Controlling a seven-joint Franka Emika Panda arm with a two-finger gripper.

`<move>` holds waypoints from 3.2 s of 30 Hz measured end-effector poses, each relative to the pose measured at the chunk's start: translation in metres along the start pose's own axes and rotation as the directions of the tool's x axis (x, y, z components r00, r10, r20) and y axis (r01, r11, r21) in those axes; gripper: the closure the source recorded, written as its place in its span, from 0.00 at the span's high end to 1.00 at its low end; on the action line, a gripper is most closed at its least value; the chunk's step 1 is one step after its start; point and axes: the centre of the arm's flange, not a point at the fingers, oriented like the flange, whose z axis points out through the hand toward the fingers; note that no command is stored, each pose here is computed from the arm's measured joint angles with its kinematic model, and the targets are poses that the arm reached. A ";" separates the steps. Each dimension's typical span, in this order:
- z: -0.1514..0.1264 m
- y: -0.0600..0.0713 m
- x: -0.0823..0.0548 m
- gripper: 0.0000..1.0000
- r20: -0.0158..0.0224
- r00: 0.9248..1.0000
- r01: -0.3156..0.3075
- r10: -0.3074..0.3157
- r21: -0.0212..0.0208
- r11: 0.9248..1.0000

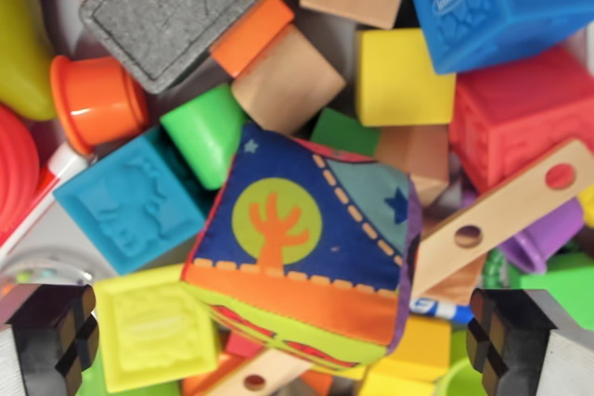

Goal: Pick an object from the bin

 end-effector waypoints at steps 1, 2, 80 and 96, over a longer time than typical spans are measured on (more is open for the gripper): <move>0.003 0.001 -0.001 1.00 0.000 1.000 -0.019 0.019 -0.001 1.000; 0.006 0.002 -0.003 1.00 0.000 0.999 -0.036 0.036 -0.003 0.999; 0.091 0.010 -0.009 0.00 -0.002 0.990 -0.142 0.142 -0.008 0.990; 0.091 0.010 -0.009 0.00 -0.003 0.990 -0.143 0.143 -0.008 0.990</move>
